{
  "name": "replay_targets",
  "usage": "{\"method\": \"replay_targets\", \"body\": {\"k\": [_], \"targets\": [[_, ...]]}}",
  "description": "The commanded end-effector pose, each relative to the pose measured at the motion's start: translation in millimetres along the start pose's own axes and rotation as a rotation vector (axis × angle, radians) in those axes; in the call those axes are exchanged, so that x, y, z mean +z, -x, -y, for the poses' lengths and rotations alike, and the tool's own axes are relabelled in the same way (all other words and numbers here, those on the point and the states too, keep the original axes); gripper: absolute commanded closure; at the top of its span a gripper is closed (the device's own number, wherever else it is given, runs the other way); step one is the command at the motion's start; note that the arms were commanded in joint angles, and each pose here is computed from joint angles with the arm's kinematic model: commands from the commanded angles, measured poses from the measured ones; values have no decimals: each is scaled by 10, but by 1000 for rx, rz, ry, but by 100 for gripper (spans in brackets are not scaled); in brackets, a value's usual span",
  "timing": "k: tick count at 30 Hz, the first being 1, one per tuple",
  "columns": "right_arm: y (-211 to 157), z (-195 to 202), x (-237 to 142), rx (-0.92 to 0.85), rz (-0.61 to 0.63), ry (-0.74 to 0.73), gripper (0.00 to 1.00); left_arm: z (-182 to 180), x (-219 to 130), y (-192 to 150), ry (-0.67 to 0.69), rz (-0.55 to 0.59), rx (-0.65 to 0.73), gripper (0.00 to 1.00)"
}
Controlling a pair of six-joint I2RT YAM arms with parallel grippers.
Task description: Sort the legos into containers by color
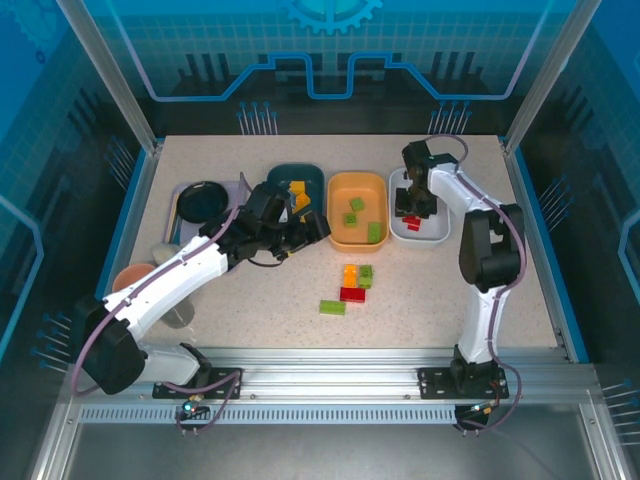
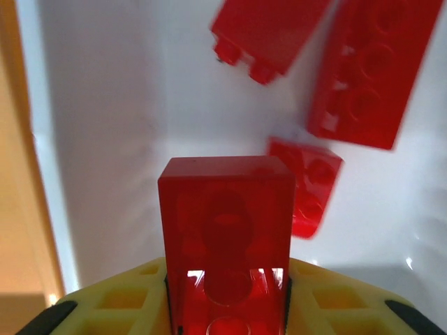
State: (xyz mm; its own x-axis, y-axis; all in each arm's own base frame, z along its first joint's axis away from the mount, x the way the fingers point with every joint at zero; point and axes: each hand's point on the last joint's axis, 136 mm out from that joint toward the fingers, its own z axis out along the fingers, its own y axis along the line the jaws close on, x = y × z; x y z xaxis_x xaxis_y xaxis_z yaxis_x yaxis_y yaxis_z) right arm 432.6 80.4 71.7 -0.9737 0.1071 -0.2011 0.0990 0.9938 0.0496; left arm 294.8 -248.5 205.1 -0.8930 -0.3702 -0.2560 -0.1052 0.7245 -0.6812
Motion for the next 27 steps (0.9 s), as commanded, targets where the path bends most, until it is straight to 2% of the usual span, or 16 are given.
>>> {"method": "replay_targets", "body": {"k": [1,3,5,7,9,12,17,22,27], "targets": [[32,-35,107,25,-68,56,62,108,-35,6,-17,0,29,16],[44,-54,152,31,-81,64,57,98,-43,1,-8,1,30,16],[61,-67,134,36,-75,73,48,83,-58,0,6,2,32,16],[85,-82,63,39,-57,80,40,78,-64,-13,13,-1,36,16],[110,-76,-49,42,-31,82,36,63,-67,-21,22,-3,37,16],[158,-85,-335,34,34,85,35,30,-49,-56,46,-17,44,16],[82,-126,-908,8,174,87,39,-56,52,-143,113,-57,68,20],[-370,-335,-1270,-81,285,136,41,-33,248,-299,154,-115,143,25],[-1145,-408,-1260,-111,264,229,42,20,570,-553,217,-207,221,30]]}}
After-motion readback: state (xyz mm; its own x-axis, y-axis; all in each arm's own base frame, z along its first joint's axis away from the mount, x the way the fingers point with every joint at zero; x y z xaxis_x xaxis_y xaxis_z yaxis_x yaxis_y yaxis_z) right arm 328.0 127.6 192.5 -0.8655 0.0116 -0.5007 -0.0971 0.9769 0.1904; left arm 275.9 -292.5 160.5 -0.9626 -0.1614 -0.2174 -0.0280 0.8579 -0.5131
